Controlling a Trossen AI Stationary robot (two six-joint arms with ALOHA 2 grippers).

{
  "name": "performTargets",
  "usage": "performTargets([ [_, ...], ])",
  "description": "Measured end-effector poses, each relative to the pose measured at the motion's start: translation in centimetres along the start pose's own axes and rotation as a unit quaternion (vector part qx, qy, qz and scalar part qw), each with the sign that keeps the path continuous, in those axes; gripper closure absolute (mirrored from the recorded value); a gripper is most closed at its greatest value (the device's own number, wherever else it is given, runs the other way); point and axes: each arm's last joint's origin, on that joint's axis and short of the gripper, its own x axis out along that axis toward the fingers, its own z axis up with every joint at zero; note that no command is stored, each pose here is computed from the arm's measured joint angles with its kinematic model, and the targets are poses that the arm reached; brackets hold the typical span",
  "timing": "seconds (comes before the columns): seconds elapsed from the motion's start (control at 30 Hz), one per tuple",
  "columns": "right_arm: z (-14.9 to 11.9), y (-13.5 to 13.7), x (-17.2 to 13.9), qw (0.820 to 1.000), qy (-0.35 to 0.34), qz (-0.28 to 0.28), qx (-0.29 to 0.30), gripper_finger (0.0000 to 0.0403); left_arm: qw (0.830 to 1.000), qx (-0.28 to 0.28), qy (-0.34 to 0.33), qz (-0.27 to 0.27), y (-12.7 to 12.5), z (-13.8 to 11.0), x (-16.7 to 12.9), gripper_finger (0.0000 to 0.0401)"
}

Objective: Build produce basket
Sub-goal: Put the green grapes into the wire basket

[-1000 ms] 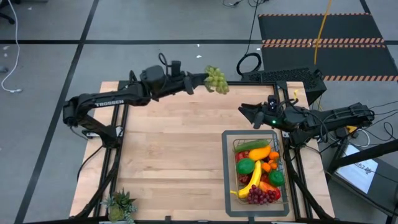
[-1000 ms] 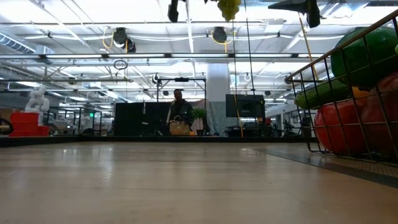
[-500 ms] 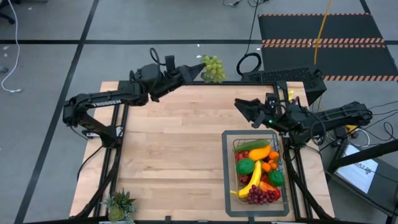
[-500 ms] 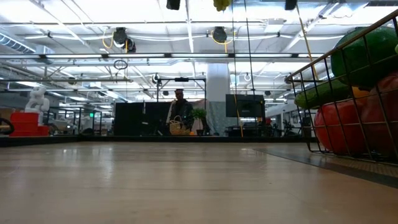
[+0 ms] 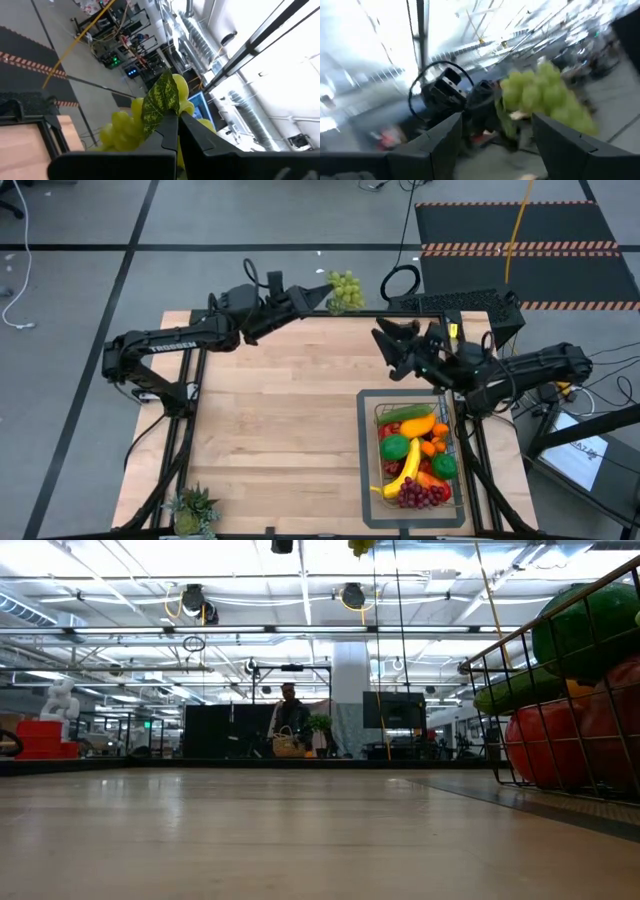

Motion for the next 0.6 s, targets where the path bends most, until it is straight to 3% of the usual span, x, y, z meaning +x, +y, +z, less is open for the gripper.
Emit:
performTargets([
  [0.13,1.7,1.2,1.4,0.987,0.043,-0.038,-0.151,0.0167,1.000,0.001,0.008,0.003,0.4,-0.4,0.3,0.0398],
  [0.33,2.6,2.8,3.6,0.923,0.102,-0.060,-0.367,0.0172,1.000,-0.003,0.006,0.002,0.3,-0.2,0.2,0.0398],
  [0.5,0.9,3.0,4.9,0.865,0.136,-0.101,-0.473,0.0203,1.000,-0.004,0.001,0.001,0.5,0.1,0.3,0.0398],
  [0.6,-0.2,2.7,5.4,0.844,0.150,-0.125,-0.499,0.0227,1.000,-0.006,0.000,0.002,0.5,0.2,0.3,0.0398],
])
